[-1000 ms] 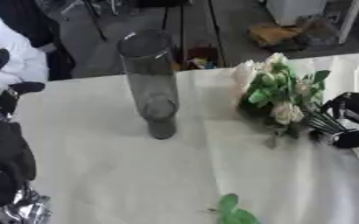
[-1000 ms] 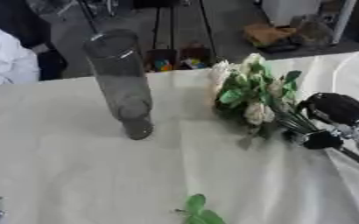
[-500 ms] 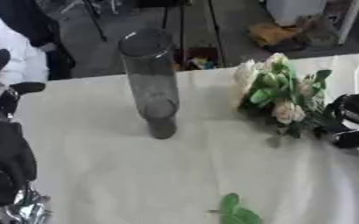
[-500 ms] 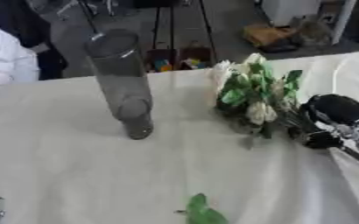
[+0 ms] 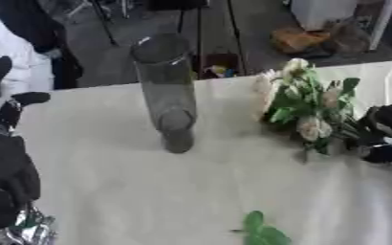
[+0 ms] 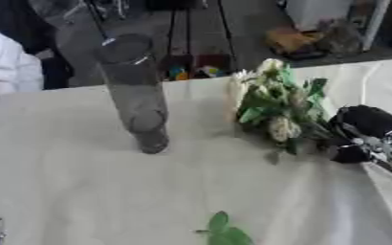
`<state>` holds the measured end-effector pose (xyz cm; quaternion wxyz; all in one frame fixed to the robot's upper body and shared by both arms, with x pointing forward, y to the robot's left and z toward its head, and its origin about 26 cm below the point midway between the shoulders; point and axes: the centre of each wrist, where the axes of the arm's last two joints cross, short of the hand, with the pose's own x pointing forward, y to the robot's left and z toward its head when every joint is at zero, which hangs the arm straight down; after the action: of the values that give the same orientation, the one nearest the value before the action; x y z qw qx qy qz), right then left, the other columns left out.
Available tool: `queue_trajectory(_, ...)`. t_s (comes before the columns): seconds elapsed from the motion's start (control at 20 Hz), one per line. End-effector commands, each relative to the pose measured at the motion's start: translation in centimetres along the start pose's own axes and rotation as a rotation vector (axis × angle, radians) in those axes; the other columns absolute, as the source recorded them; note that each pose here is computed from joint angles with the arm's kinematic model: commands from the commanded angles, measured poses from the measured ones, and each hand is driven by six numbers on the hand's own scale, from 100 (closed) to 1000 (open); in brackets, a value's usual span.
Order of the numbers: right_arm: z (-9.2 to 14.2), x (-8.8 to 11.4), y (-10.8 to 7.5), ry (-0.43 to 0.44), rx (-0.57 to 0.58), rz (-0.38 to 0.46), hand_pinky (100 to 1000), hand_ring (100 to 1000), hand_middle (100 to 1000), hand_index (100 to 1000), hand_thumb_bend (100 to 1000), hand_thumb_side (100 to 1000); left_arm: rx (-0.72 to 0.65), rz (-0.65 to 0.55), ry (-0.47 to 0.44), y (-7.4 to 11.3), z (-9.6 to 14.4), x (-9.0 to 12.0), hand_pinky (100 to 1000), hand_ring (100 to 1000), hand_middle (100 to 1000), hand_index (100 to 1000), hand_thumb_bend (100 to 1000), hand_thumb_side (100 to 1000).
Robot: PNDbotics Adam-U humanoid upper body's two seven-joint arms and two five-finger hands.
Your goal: Arrange flowers into the vase.
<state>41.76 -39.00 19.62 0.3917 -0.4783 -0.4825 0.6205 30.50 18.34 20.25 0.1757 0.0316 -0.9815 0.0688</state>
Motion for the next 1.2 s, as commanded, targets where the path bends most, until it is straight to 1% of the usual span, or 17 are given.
queue_trajectory(0.05, 0.3, -0.5, 0.0, -0.007, 0.038, 0.011, 157, 426, 100, 206, 188, 475, -0.007, 0.011, -0.024, -0.1, -0.5, 0.4, 580, 863, 922, 932, 491, 978)
queue_trajectory(0.1, 0.3, -0.4, 0.0, -0.016, 0.044, 0.014, 152, 417, 100, 195, 196, 474, -0.007, 0.011, -0.024, -0.1, -0.5, 0.4, 579, 862, 922, 932, 490, 977)
queue_trajectory(0.25, 0.3, -0.2, -0.1, -0.038, 0.065, -0.001, 100, 362, 100, 140, 227, 452, -0.007, 0.011, -0.022, -0.1, -0.5, 0.4, 579, 859, 922, 932, 487, 975)
queue_trajectory(0.3, 0.3, -0.2, -0.2, -0.042, 0.07, -0.008, 100, 337, 100, 115, 256, 443, -0.008, 0.011, -0.022, -0.1, -0.5, 0.4, 579, 856, 921, 932, 486, 974)
queue_trajectory(0.4, 0.3, -0.1, -0.2, -0.048, 0.078, -0.026, 100, 300, 100, 100, 350, 413, -0.009, 0.011, -0.022, -0.2, -0.5, 0.4, 579, 852, 921, 932, 485, 973)
queue_trajectory(0.45, 0.3, 0.0, -0.2, -0.051, 0.081, -0.037, 100, 277, 100, 100, 434, 396, -0.009, 0.01, -0.021, -0.2, -0.5, 0.4, 579, 852, 921, 932, 483, 973)
queue_trajectory(0.5, 0.3, 0.1, -0.3, -0.054, 0.083, -0.054, 100, 265, 100, 100, 468, 392, -0.009, 0.01, -0.02, -0.2, -0.5, 0.4, 579, 852, 921, 932, 481, 973)
queue_trajectory(0.55, 0.3, 0.1, -0.3, -0.056, 0.086, -0.069, 100, 250, 100, 100, 477, 427, -0.01, 0.01, -0.019, -0.2, -0.5, 0.4, 579, 852, 921, 932, 481, 973)
queue_trajectory(0.6, 0.3, 0.2, -0.5, -0.058, 0.083, -0.085, 100, 239, 100, 100, 519, 371, -0.01, 0.01, -0.019, -0.2, -0.5, 0.4, 579, 851, 921, 932, 476, 972)
queue_trajectory(0.7, 0.3, 0.4, -0.8, -0.062, 0.066, -0.111, 100, 230, 100, 100, 551, 349, -0.011, 0.009, -0.018, -0.2, -0.5, 0.4, 579, 851, 921, 932, 472, 971)
queue_trajectory(0.8, 0.2, 0.7, -1.2, -0.064, 0.033, -0.135, 100, 223, 100, 100, 584, 290, -0.014, 0.01, -0.016, -0.2, -0.5, 0.4, 579, 849, 921, 932, 469, 970)
queue_trajectory(0.95, 0.1, 0.9, -1.6, -0.059, -0.018, -0.162, 100, 217, 100, 100, 619, 247, -0.015, 0.01, -0.016, -0.2, -0.5, 0.4, 581, 850, 921, 932, 468, 969)
queue_trajectory(1.15, 0.1, 1.1, -2.0, -0.056, -0.057, -0.19, 100, 219, 100, 100, 648, 232, -0.015, 0.01, -0.017, -0.2, -0.6, 0.4, 582, 850, 922, 932, 466, 969)
queue_trajectory(1.2, 0.2, 1.1, -2.3, -0.057, -0.067, -0.201, 100, 220, 100, 100, 637, 258, -0.014, 0.01, -0.018, -0.2, -0.6, 0.4, 583, 850, 922, 932, 467, 970)
